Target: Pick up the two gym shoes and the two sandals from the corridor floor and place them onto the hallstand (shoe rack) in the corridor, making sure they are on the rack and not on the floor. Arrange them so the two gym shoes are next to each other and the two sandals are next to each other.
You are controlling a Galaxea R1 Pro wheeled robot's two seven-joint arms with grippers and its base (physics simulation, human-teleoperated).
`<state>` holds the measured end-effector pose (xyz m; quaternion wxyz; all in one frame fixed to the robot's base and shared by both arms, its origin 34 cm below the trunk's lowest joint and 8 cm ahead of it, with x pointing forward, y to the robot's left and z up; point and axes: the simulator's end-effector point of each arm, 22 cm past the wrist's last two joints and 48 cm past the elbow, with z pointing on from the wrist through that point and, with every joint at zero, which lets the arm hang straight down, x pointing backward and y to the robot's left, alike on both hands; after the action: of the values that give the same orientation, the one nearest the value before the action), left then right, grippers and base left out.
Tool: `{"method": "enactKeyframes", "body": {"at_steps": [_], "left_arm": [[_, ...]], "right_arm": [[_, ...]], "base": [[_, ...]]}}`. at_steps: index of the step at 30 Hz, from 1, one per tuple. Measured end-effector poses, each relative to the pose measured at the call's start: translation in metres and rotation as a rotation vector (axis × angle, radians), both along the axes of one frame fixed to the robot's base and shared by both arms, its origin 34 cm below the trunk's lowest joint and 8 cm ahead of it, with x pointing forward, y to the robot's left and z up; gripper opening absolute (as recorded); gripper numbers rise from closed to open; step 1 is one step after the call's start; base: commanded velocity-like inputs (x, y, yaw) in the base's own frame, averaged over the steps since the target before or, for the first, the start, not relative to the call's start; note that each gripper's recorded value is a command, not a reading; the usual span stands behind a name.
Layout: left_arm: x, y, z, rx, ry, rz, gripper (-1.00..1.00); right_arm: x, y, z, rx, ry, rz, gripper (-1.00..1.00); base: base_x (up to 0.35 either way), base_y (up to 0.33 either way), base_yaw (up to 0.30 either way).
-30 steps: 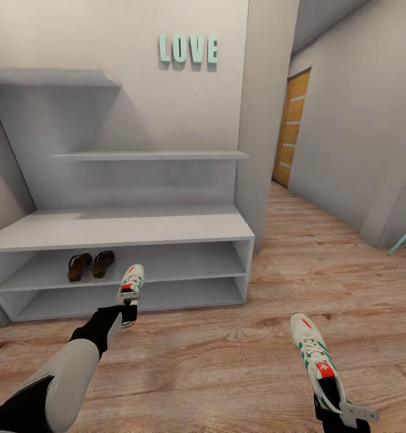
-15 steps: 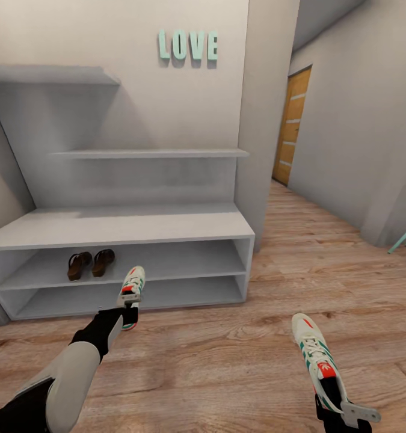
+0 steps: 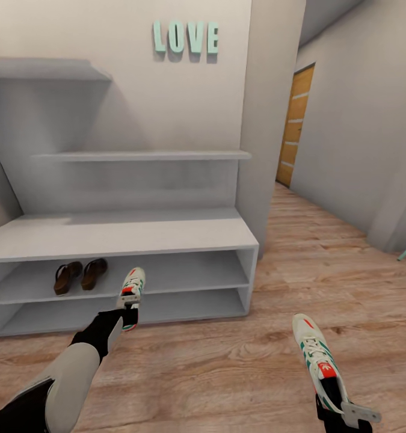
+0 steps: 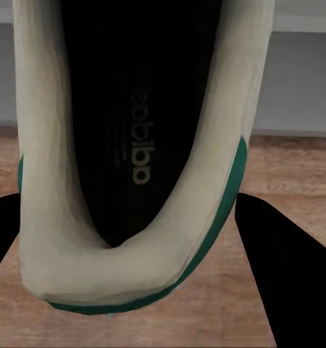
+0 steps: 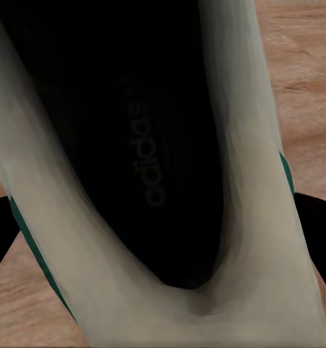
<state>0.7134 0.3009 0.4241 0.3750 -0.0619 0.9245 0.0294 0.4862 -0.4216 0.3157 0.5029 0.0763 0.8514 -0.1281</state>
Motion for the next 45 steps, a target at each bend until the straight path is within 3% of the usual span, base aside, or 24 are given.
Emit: {"method": "enactKeyframes", "body": {"at_steps": [21,45], "left_arm": [[0.001,0.001,0.001,0.001,-0.001,0.001,-1.0],[-0.002,0.002,-0.012,0.004,-0.004,0.003,-1.0]], "right_arm": [[0.0,0.0,0.0,0.0,0.0,0.0,-1.0],[-0.004,0.0,-0.014,0.0,0.0,0.0,-1.0]], "base": [[0.324,-0.087,0.0],[0.018,-0.002,0.0]]}}
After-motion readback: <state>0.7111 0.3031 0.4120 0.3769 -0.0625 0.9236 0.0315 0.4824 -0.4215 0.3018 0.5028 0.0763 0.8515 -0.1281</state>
